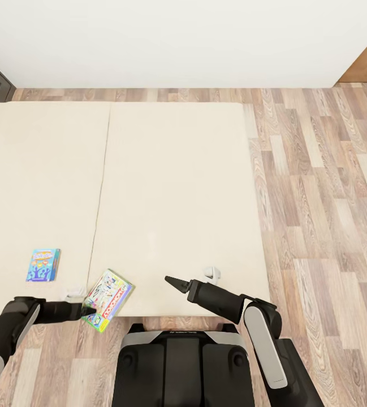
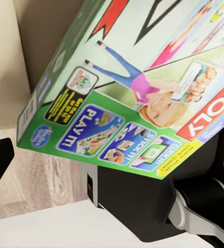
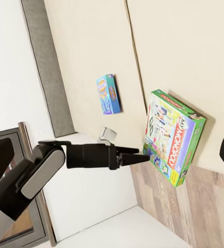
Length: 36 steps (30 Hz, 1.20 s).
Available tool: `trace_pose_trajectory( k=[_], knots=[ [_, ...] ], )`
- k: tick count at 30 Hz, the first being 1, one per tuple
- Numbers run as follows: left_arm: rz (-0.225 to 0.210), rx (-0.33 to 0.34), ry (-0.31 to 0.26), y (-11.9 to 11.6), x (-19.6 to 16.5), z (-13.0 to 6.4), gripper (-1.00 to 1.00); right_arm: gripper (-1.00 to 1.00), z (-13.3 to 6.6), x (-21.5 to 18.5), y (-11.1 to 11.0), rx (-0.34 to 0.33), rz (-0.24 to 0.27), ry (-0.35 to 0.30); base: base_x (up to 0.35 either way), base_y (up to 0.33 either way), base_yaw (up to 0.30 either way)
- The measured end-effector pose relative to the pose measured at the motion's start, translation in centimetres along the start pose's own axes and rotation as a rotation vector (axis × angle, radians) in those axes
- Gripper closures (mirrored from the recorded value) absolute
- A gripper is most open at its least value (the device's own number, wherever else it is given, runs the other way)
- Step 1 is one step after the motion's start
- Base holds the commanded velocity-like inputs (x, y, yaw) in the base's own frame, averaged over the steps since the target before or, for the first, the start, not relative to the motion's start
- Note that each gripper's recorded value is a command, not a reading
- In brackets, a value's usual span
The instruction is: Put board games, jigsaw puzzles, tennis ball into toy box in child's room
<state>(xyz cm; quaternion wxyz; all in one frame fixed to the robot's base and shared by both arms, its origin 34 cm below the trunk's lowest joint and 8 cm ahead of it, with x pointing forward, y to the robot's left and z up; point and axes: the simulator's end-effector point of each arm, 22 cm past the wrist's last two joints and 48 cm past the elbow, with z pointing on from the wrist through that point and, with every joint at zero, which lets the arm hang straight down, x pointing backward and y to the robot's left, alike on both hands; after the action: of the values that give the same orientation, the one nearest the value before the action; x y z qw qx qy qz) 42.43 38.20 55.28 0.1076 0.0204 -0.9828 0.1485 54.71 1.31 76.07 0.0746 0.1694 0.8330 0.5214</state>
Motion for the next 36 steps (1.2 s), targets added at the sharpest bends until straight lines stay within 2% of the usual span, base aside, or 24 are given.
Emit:
trace_pose_trajectory(
  k=[28, 36],
  knots=[
    [-0.014, 0.0, 0.012, 0.2, 0.7, 0.3, -1.0, -1.0, 0.0, 0.0, 0.0, 0.001, 0.0, -0.001, 0.0, 0.0, 0.0],
    [-0.001, -0.036, -0.002, 1.3, 1.0, 0.7, -1.0, -1.0, 0.0, 0.0, -0.1, 0.001, 0.0, -0.001, 0.0, 0.0, 0.0]
  ],
)
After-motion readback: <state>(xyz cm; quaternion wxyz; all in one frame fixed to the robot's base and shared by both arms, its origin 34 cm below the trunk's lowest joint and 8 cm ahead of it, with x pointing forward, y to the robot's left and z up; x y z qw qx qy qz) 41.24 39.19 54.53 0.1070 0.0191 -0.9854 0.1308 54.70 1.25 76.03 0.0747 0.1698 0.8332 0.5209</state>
